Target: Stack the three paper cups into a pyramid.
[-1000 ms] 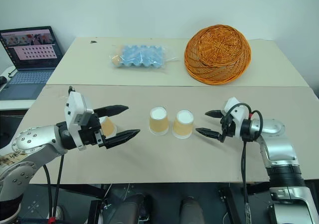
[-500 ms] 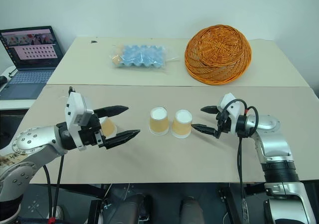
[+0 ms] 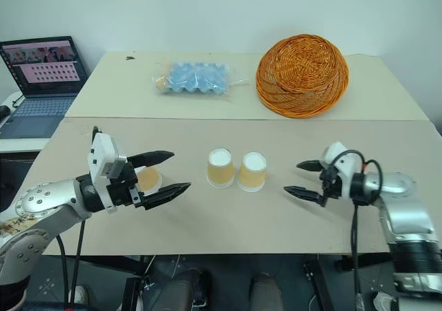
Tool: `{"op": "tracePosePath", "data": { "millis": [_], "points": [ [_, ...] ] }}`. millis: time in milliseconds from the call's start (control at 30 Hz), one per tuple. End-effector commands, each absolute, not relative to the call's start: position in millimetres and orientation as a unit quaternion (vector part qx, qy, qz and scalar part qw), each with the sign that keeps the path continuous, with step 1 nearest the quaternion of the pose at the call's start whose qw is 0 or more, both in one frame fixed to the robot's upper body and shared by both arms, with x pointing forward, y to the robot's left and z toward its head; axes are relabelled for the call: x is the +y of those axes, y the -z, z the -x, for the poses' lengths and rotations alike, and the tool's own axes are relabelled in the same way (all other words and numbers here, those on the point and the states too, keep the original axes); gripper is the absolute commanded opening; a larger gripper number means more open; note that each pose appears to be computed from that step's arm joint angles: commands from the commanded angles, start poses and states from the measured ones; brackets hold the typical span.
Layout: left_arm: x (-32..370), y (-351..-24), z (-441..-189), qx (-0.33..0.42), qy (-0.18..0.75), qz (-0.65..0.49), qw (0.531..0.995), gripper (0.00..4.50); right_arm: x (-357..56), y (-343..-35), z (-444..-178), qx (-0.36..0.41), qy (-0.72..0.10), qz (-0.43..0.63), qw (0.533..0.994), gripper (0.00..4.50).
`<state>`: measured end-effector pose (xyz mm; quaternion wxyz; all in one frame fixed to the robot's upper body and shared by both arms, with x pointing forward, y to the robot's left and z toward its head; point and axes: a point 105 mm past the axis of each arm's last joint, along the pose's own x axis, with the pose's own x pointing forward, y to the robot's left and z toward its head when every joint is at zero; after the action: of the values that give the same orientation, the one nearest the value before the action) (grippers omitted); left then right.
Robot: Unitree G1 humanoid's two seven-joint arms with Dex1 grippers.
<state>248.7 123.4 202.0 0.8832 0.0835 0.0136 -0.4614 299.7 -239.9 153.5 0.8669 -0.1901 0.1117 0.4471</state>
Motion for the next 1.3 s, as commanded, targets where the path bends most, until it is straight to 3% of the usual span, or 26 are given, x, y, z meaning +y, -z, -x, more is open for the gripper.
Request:
{"op": "tracePosePath", "data": {
  "millis": [33,233,367,500,667,833,1300],
  "points": [
    [126.2,-212.0,-245.7,-0.009,0.448,-0.094,0.889,4.50,-233.4,-198.7,-282.2,0.060,-0.469,0.206,0.857,4.46],
    [153.5,-218.4,-261.0,-0.030,0.354,-0.099,0.930,4.50,-178.2,-245.2,-249.2,-0.015,-0.565,0.198,0.801,4.46],
    [186.0,-224.7,-277.6,-0.096,0.171,-0.097,0.976,4.50,-157.7,-258.0,-242.9,-0.041,-0.591,0.193,0.782,4.46],
    [182.0,-218.0,-261.4,-0.129,0.084,-0.068,0.986,4.50,-157.7,-254.5,-249.7,-0.033,-0.591,0.198,0.781,4.46],
    [169.5,-189.5,-247.0,-0.093,0.094,-0.063,0.989,4.50,-156.5,-254.7,-251.1,-0.034,-0.596,0.197,0.778,4.46],
    [184.6,-167.7,-243.7,-0.065,0.059,-0.069,0.994,4.50,-156.1,-256.2,-248.9,-0.032,-0.600,0.201,0.773,4.46],
    [184.7,-139.5,-266.5,-0.037,0.095,-0.069,0.992,4.50,-160.3,-258.9,-245.6,-0.037,-0.590,0.200,0.781,4.46]
  ]
}}
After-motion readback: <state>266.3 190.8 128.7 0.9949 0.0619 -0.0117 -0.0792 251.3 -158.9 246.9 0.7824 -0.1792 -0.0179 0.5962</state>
